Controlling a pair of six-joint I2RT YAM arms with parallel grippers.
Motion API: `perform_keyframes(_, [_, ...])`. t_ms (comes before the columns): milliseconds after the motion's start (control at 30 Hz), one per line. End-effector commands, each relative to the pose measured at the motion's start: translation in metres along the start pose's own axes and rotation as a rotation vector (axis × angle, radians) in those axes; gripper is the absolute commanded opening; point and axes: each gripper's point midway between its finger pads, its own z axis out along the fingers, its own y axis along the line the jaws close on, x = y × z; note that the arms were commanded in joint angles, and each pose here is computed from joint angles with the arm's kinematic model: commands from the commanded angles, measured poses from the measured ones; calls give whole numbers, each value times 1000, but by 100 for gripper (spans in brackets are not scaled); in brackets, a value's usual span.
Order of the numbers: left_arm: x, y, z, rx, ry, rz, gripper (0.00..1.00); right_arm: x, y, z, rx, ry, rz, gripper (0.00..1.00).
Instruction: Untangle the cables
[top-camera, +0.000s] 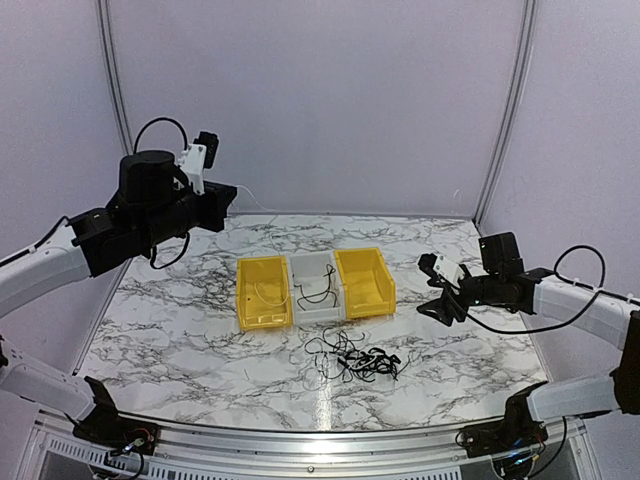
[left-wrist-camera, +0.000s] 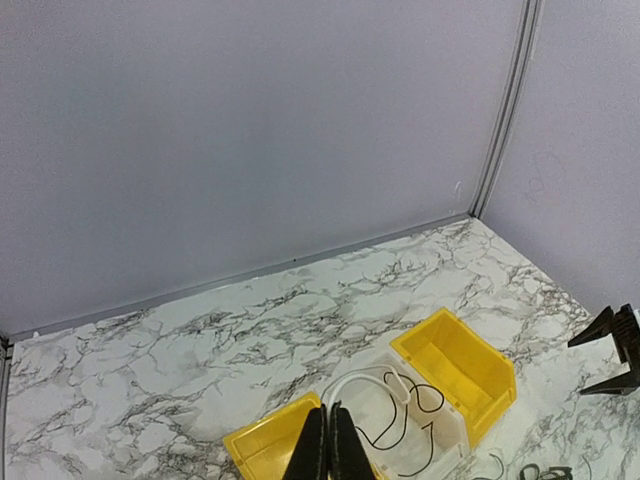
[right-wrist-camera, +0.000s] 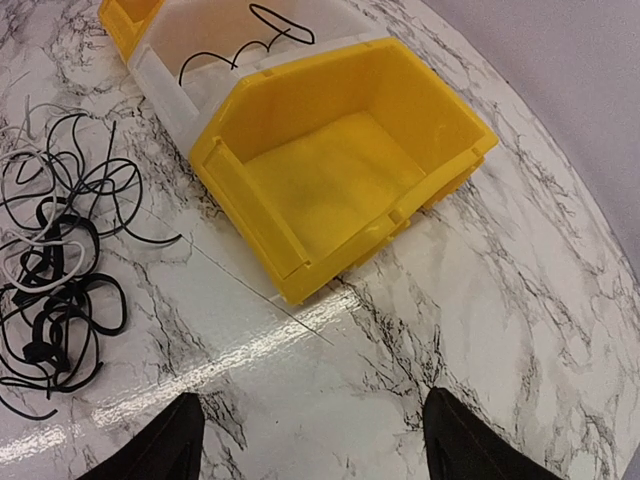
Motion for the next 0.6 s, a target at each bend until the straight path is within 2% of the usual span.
perform_keyframes(0, [23,4,12,-21,25,-7,0,-11,-6,-4,16,-8,-27,75])
perform_keyframes(300, [68,35,2,-161,105,47,0,-7,-4,0,-2,4,-26,75])
perform_keyframes(567, [67,54,-15,-235,99,83,0,-6,-1,2,-14,12,-29,75])
